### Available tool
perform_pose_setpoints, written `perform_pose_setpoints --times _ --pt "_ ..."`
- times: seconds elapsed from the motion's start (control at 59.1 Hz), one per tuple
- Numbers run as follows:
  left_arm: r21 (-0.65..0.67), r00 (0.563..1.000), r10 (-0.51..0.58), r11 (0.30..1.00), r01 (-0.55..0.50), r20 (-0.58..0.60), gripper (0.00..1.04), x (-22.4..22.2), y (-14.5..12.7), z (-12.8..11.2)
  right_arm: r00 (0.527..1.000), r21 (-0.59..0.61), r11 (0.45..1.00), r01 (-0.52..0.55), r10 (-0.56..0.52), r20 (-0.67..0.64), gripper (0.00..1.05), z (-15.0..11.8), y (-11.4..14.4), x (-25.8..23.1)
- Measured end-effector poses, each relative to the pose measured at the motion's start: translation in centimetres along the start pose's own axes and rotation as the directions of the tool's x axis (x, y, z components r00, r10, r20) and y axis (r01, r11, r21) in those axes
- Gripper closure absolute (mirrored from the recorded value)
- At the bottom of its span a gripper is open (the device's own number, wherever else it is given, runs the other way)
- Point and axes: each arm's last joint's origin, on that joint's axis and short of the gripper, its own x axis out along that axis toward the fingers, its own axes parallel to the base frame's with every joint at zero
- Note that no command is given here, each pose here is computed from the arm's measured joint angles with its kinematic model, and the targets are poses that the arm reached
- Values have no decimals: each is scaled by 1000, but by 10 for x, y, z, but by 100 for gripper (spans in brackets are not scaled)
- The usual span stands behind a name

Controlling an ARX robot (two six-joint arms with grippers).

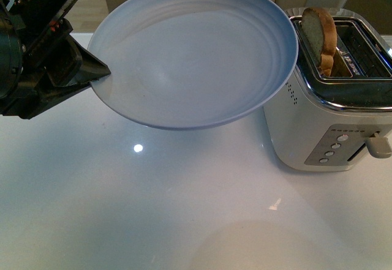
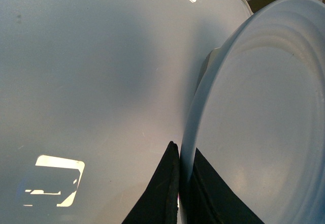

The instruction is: Left arm holds plate, right arm toasts bread

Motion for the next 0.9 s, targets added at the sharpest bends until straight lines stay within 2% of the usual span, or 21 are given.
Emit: perform_pose_setpoints --times 0.254,0.372,0.406,0.711,0.897 --pt "2 1000 -2 1000 2 0 102 0 -1 0 1000 0 1000 0 0 0 27 0 0 0" --pt "3 1000 -2 1000 2 -1 102 0 -1 0 1000 0 1000 0 0 1 9 0 0 0" --pt "4 1000 -2 1000 2 -1 102 0 0 0 1000 0 1000 0 0 0 7 0 0 0" --pt "11 1000 -9 1000 9 12 102 -3 10 12 1000 0 1000 0 0 0 9 0 0 0" --pt "22 999 -18 1000 17 33 102 -3 35 33 1000 0 1000 0 0 0 9 0 0 0"
